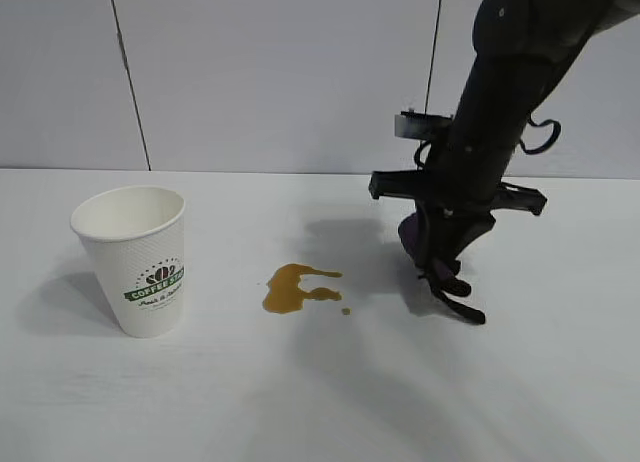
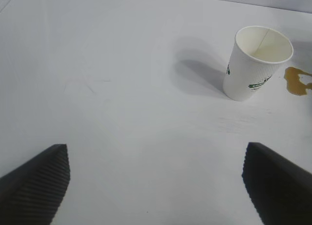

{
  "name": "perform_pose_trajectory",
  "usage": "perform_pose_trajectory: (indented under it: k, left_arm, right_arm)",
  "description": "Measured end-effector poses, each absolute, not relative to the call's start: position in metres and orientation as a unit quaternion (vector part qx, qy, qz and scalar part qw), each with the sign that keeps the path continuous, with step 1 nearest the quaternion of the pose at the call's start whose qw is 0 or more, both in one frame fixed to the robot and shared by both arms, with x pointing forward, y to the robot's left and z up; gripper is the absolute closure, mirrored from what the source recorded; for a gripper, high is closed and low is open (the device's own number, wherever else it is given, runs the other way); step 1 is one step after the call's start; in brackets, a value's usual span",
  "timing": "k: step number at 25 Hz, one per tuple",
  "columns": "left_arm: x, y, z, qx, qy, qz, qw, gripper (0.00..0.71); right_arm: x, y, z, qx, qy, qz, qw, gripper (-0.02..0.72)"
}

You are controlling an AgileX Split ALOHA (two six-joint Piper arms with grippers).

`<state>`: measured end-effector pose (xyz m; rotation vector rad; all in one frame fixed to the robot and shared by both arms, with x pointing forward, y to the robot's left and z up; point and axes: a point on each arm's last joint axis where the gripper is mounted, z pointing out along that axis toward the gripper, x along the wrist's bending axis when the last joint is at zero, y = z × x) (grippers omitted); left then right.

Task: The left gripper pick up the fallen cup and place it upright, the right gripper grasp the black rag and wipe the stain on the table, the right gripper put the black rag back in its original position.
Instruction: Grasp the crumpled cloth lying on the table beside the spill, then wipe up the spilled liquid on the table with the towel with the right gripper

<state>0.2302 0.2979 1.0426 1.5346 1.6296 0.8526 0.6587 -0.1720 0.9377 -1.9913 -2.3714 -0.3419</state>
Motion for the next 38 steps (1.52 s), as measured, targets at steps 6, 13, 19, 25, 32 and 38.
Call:
perform_pose_trajectory:
  k: [6, 13, 19, 25, 32, 38]
  left_arm:
    - [0.230, 0.298, 1.043, 0.597, 0.634, 0.331, 0.365, 0.016]
    - [0.230, 0.298, 1.043, 0.597, 0.634, 0.331, 0.365, 0.016]
    - [0.230, 0.298, 1.043, 0.597, 0.634, 0.331, 0.365, 0.016]
    - [0.230, 0.298, 1.043, 0.597, 0.634, 0.331, 0.365, 0.016]
    - [0.230, 0.298, 1.043, 0.597, 0.634, 0.331, 0.365, 0.016]
    - [0.230, 0.298, 1.043, 0.597, 0.634, 0.331, 0.365, 0.016]
  right_arm:
    - [0.662, -0.156, 0.959, -0.636, -0.759, -0.135, 0.040, 0.597]
    - [0.637, -0.085, 0.961, -0.578, -0.799, -0.159, 0.043, 0.597]
    - [0.612, -0.036, 0.962, -0.546, -0.817, -0.179, 0.044, 0.597]
    - [0.609, -0.018, 0.952, -0.549, -0.811, -0.199, 0.036, 0.597]
    - [0.614, -0.016, 0.926, -0.558, -0.808, -0.186, 0.029, 0.597]
    - [0.620, -0.014, 0.925, -0.558, -0.803, -0.211, 0.013, 0.597]
